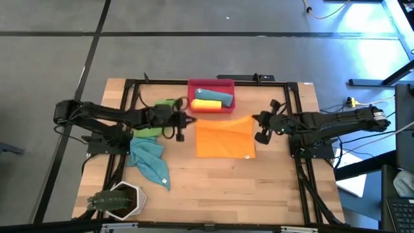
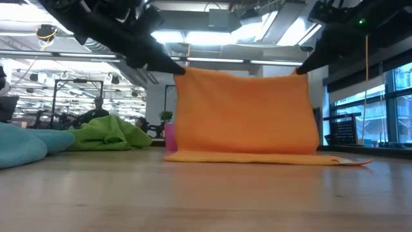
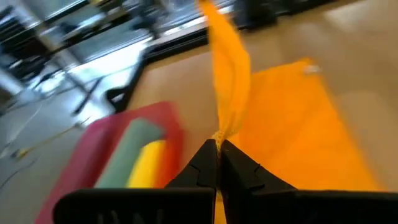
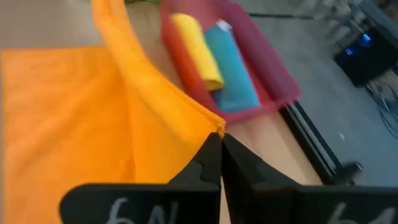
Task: Roll microfiber towels into tight, uniform cylinder then place into a basket
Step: Roll the orange microfiber cloth
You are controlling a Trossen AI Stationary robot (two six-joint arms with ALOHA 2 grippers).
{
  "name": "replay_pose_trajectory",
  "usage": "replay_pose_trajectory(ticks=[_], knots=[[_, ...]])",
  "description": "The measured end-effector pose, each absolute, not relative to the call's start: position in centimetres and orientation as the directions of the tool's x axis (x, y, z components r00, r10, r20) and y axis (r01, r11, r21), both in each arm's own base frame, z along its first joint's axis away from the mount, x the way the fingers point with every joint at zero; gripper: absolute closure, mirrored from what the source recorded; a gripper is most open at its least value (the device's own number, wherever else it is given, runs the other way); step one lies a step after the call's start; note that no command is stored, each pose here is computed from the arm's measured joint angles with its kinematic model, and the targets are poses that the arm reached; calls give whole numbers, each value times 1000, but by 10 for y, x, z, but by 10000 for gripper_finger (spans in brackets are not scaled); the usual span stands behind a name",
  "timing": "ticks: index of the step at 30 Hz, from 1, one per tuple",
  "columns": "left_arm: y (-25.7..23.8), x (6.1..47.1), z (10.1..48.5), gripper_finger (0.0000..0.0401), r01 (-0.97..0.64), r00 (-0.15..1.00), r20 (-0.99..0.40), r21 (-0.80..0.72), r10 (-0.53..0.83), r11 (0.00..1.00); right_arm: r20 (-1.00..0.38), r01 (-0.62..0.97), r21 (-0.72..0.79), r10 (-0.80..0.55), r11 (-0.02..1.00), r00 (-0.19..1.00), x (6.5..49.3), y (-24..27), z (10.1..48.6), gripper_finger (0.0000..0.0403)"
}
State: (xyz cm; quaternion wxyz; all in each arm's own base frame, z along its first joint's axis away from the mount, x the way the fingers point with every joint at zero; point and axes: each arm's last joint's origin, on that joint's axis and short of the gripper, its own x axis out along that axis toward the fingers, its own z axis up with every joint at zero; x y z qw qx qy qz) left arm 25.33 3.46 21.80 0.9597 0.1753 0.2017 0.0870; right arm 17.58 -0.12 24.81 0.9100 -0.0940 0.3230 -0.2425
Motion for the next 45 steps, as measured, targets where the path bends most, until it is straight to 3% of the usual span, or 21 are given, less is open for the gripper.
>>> replay_pose_trajectory(ticks=[7, 16, 21, 27, 35, 39, 45], knots=[[12, 263, 201, 401, -57, 876, -407, 449, 261, 892, -613, 296, -393, -488, 870, 621, 177, 6, 214, 401], [3, 278, 159, 401, 16, 808, -531, 454, 256, 891, -672, 229, -286, -366, 930, 644, 175, 15, 191, 401], [-8, 281, 148, 401, 83, 804, -563, 424, 191, 902, -706, 128, -178, -217, 976, 675, 175, 24, 189, 400], [-20, 281, 144, 398, 189, 810, -582, 371, 69, 909, -726, 75, -9, -58, 997, 685, 176, 29, 189, 366], [-40, 279, 144, 340, 253, 813, -583, 366, 9, 896, -740, 23, 170, 112, 985, 664, 174, 40, 189, 348], [-45, 279, 144, 298, 270, 813, -583, 366, -7, 891, -739, 20, 160, 106, 987, 665, 173, 43, 189, 346], [-46, 278, 152, 245, 237, 832, -555, 355, -1, 904, -717, 164, 4, -111, 986, 688, 174, 36, 189, 345]])
